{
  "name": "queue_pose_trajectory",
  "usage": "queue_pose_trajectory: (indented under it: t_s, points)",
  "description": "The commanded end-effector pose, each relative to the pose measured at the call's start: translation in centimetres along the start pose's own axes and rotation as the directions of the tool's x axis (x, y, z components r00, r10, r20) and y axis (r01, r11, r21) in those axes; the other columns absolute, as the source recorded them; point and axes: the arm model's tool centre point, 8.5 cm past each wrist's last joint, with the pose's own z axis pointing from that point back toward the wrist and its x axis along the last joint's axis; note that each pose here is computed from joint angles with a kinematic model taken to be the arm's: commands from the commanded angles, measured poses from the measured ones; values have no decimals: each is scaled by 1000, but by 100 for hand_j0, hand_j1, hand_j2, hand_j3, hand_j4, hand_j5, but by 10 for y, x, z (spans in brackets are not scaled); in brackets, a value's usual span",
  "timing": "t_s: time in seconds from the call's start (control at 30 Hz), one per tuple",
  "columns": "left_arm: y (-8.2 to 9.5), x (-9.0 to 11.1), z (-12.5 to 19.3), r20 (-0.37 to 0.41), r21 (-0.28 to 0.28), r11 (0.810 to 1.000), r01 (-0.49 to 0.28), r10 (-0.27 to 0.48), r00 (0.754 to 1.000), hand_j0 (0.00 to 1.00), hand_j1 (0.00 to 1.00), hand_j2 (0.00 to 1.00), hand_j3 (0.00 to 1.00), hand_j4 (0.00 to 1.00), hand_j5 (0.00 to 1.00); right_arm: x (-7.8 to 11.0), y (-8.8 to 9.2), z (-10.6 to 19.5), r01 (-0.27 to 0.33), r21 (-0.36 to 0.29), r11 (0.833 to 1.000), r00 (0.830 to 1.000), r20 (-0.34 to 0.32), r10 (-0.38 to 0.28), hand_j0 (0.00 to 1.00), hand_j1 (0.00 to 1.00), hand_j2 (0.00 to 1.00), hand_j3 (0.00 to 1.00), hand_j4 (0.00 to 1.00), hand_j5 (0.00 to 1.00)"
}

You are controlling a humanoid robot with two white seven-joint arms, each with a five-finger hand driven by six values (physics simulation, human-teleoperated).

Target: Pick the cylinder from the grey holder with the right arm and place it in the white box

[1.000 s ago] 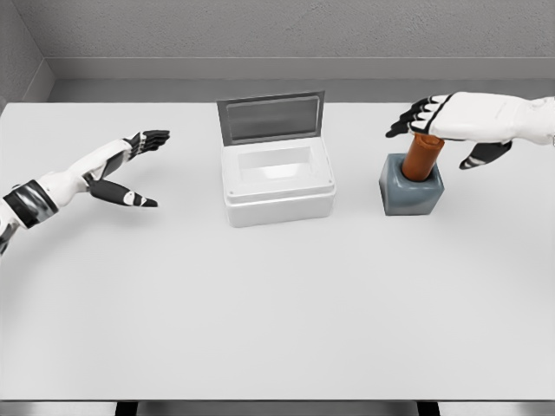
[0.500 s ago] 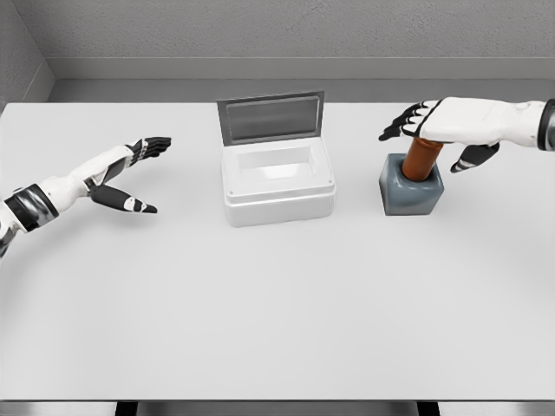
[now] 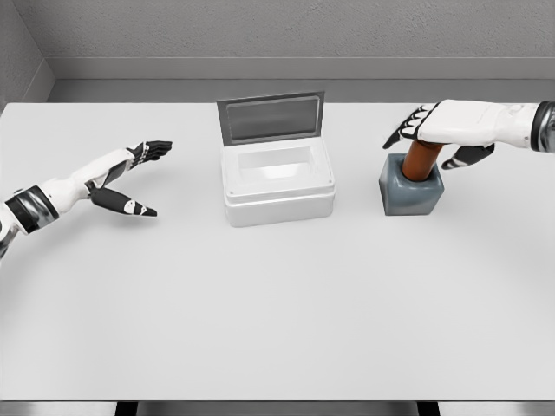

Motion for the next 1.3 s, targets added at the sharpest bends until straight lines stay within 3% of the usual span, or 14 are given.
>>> queue_pose_trajectory:
  t_s: [0.0,0.17,0.33,0.67,0.8,0.87,0.97,1.03,1.27]
  points:
    - [1,0,0,2,6,1000,-5,5,1000,100,100,100,100,100,100,-1,0,0,5,-4,1000,1000,-2,-5,60,60,60,60,60,60]
    - [1,0,0,2,5,1000,-5,5,1000,100,100,100,100,100,100,0,-1,0,4,-4,1000,1000,-1,-4,59,59,59,59,59,59]
    - [0,0,0,2,3,1000,-6,6,1000,100,100,100,100,100,100,0,0,0,4,-4,1000,1000,1,-4,49,49,49,49,49,49]
    - [-1,0,0,3,-5,1000,-5,5,1000,100,100,100,100,100,100,-4,1,8,7,-1,1000,1000,-16,-7,47,47,47,47,47,47]
    - [-2,0,-2,5,-8,1000,-7,7,1000,100,100,100,100,100,100,-11,1,25,10,-1,1000,999,-48,-10,47,47,47,47,47,47]
    - [-12,1,-11,8,-34,999,5,-5,1000,100,100,100,100,100,100,-13,-12,28,0,-39,999,999,-55,-2,47,47,47,47,47,47]
    - [-12,1,-11,5,-39,999,13,-13,1000,100,100,100,100,100,100,-13,-21,29,-2,-73,997,999,-53,-2,47,47,47,47,47,47]
    - [-11,0,-10,2,-38,999,15,-15,1000,100,100,100,100,100,100,-3,-38,12,-12,-117,993,1000,-9,11,46,46,46,46,46,46]
    - [12,-2,10,-25,18,1000,17,-16,1000,100,100,100,100,100,100,16,-70,-13,-41,-185,982,997,59,53,45,45,45,45,45,45]
